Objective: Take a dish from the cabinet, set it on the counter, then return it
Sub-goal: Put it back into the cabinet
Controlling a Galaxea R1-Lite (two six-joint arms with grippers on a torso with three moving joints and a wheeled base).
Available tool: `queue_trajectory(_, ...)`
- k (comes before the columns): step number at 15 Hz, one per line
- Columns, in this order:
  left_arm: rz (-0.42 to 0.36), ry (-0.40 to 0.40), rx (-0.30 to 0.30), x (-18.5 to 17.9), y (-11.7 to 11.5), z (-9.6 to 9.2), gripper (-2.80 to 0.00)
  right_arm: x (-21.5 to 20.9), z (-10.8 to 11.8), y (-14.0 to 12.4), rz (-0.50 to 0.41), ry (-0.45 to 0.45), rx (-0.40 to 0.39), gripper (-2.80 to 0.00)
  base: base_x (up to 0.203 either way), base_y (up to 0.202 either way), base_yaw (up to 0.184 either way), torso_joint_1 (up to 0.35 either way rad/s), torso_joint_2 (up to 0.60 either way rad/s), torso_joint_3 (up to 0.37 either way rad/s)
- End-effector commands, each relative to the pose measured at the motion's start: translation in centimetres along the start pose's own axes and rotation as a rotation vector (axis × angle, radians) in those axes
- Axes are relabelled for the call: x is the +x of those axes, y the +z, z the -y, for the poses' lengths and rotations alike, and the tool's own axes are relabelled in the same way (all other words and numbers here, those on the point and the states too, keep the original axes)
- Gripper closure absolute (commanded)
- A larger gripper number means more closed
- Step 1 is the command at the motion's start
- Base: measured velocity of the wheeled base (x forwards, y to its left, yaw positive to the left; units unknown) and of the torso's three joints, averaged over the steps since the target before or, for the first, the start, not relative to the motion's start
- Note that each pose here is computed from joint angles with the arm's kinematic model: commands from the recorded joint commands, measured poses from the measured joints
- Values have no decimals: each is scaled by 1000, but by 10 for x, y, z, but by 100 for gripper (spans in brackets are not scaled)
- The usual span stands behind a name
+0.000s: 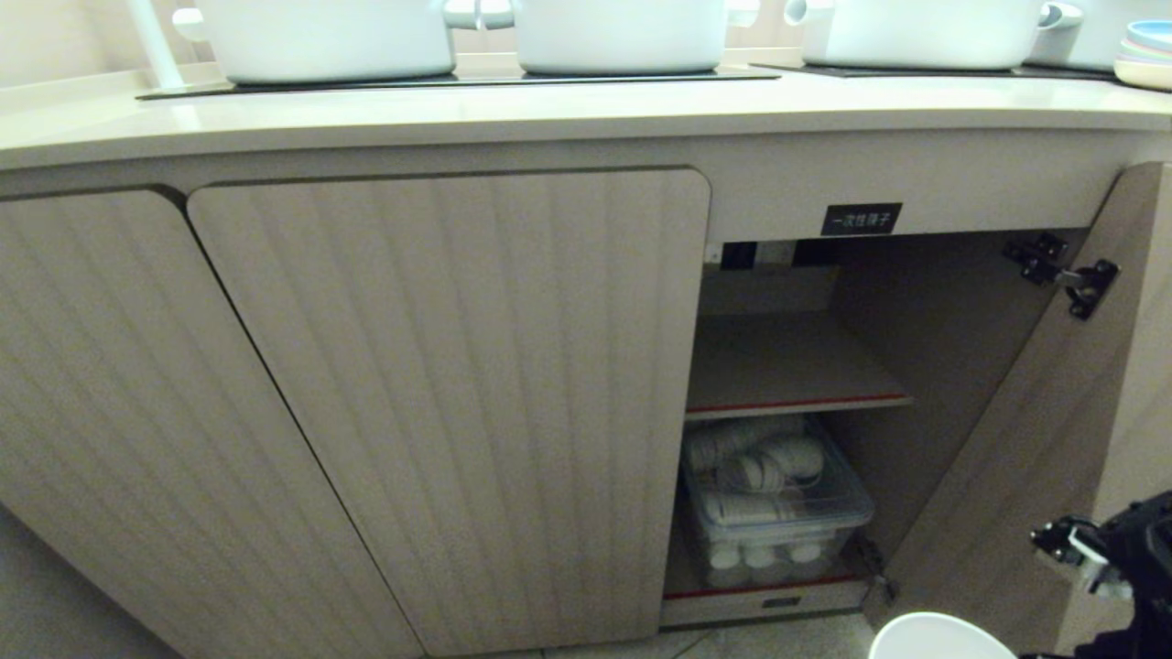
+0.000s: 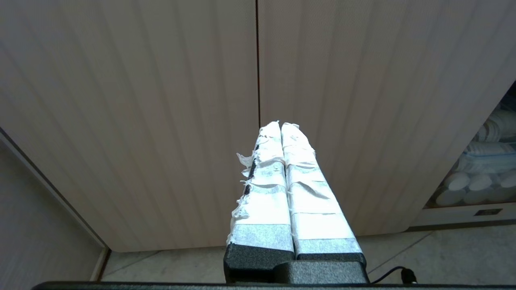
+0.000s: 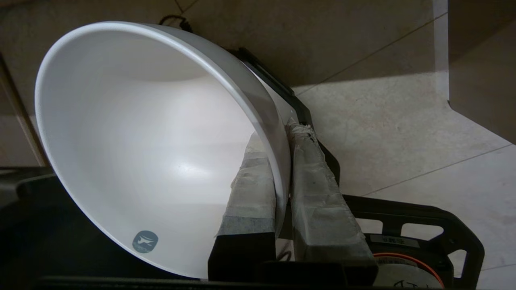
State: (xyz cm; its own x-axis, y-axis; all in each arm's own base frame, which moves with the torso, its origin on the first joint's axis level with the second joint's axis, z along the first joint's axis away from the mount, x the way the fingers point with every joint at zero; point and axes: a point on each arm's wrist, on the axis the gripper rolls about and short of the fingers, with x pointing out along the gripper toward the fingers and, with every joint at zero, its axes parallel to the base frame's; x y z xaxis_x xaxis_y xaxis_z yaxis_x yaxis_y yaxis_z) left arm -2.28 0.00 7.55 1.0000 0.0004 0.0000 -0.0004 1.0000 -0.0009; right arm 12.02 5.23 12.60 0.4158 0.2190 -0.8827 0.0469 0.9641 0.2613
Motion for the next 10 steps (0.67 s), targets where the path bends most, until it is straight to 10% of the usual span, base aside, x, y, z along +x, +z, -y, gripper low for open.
queue_trajectory(1, 1, 0, -1, 0, 0, 0, 0, 1, -3, 11, 4, -7, 31, 0, 0, 0, 0, 0, 0, 0)
queue_trajectory(10, 2, 0, -1, 0, 0, 0, 0, 10, -20, 58, 40, -106, 162, 0, 0, 0, 0, 0, 0, 0)
